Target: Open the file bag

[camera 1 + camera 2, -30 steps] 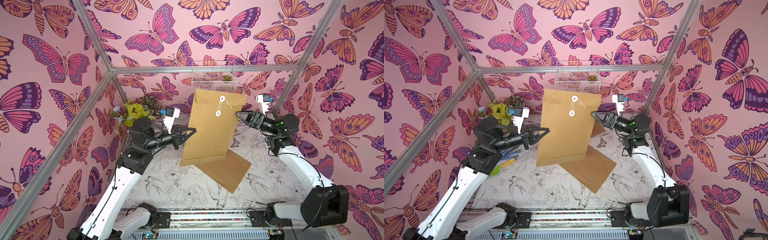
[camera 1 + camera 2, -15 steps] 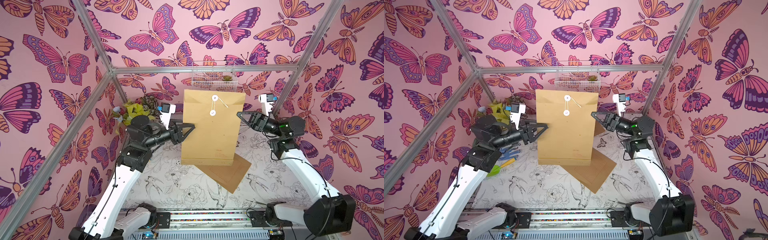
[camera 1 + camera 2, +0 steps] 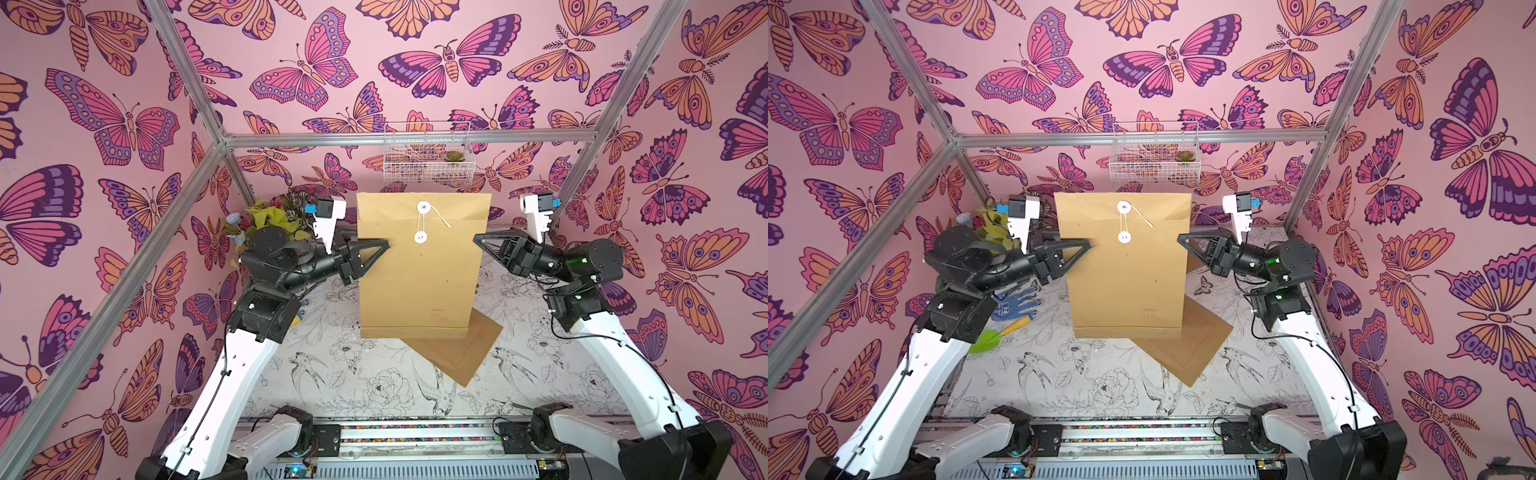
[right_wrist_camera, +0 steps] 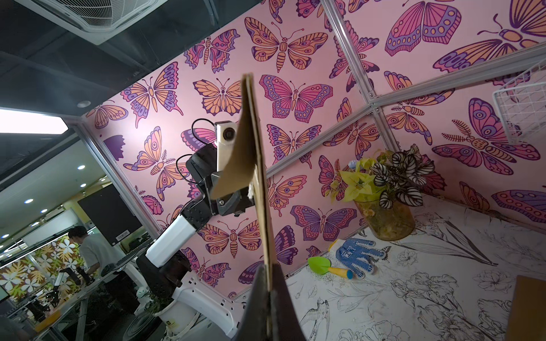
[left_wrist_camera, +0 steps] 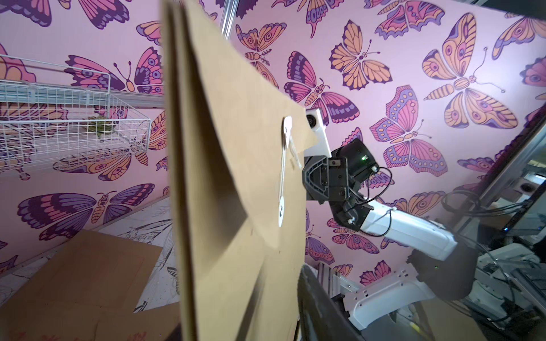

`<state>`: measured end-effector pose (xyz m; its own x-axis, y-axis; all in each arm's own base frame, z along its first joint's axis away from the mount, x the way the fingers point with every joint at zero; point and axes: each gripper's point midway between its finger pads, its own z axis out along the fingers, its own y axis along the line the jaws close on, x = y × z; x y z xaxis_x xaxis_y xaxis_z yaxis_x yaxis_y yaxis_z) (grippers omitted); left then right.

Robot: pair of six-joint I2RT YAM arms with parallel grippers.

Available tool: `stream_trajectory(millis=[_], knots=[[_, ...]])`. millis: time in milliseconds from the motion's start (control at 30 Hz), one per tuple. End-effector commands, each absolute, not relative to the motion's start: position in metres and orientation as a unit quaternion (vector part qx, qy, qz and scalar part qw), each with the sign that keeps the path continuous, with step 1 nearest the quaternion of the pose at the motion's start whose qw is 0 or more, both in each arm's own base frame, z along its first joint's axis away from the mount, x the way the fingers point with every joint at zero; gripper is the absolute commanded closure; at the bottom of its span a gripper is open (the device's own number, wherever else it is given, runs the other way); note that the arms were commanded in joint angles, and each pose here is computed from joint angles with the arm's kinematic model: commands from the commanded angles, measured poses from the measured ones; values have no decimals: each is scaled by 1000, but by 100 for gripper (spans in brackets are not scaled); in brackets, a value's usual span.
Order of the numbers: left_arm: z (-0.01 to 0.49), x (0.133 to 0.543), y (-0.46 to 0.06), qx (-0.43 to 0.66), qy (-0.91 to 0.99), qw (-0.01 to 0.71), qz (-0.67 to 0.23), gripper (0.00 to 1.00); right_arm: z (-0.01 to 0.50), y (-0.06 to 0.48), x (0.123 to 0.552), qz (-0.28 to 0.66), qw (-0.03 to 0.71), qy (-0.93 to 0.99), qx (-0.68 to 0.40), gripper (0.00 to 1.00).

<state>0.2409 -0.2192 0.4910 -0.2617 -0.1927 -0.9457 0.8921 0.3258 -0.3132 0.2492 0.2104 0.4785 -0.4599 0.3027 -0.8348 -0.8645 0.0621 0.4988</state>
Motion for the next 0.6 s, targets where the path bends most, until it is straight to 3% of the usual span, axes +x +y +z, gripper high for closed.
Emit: stream_trajectory(millis=[0,133,233,333,367,433,500,567], knots=[[509,228,-218,313,581,556,-506,69,494,208,244,631,483,555,-248,100],[505,228,-218,309,585,552,-508,82,497,205,246,630,494,554,-227,100],[499,228,-215,306,591,556,-498,97,496,206,245,626,496,558,-226,100],[491,232,-211,294,605,564,-479,100,484,211,246,605,495,579,-234,100],[489,234,-210,290,610,565,-474,100,479,211,250,595,496,589,-228,94],[485,237,-209,287,624,560,-464,100,468,206,258,566,507,616,-209,64],[480,241,-208,284,639,554,-452,100,457,199,265,530,522,641,-189,42],[477,245,-206,281,654,549,-438,98,446,187,276,488,541,668,-152,29]])
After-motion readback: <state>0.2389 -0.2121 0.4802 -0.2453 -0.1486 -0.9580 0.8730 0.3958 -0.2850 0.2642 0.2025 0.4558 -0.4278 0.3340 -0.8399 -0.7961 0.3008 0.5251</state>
